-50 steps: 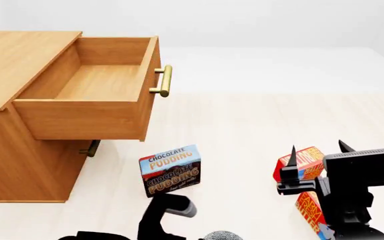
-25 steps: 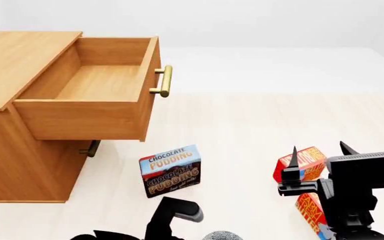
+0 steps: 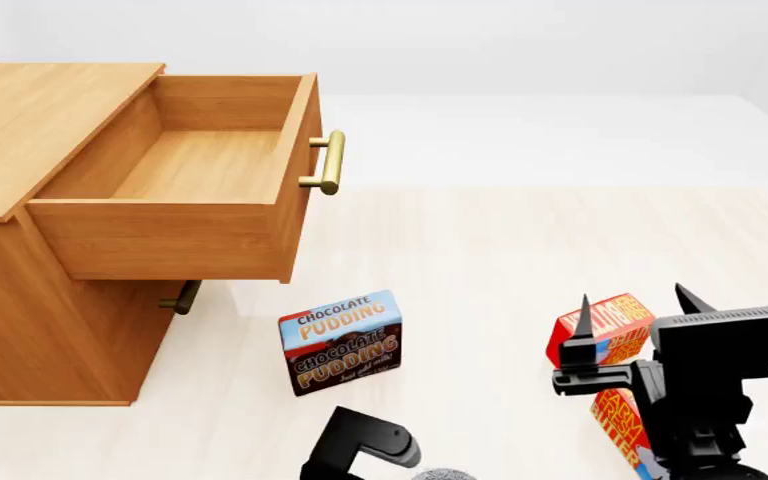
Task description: Put the bowl in the top drawer of the cabinet.
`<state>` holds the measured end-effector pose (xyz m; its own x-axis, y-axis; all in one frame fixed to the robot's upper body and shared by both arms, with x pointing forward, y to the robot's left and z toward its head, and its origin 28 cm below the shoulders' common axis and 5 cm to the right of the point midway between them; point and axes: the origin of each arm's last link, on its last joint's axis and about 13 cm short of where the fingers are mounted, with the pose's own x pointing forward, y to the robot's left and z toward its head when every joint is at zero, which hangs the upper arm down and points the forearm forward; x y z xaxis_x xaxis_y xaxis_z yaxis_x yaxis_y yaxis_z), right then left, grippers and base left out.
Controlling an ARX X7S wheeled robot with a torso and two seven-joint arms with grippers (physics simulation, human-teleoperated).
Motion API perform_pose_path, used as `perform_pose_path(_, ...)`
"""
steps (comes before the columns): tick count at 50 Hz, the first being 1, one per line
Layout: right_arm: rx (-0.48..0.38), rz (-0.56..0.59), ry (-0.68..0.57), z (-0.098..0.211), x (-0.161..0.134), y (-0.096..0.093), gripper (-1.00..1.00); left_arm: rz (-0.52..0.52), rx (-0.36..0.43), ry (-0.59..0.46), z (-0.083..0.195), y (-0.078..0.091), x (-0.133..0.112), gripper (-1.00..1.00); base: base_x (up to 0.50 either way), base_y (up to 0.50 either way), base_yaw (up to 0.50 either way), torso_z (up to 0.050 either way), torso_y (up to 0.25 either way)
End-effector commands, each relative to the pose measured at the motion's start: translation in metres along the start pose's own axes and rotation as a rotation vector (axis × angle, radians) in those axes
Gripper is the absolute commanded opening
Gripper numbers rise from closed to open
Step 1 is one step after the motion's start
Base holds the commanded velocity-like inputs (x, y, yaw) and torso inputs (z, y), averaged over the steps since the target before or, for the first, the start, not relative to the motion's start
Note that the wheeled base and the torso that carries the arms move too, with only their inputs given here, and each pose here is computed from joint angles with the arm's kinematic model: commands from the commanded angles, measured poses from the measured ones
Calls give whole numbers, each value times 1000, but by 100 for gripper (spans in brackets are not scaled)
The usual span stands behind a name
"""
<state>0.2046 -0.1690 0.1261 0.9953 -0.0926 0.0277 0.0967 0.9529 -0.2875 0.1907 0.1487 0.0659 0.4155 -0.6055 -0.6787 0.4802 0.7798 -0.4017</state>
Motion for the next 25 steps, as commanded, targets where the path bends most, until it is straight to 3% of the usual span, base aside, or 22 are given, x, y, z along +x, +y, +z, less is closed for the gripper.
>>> perform_pose_path(1, -2, 6, -4, 1, -2, 1, 100, -76, 8, -70, 3, -12, -22, -100, 0, 0, 0, 0, 0)
perform_pose_path(25, 11, -1, -7, -1, -4, 0, 100, -154, -66, -268, 35, -9, -72, -100, 0, 0, 0, 0, 0)
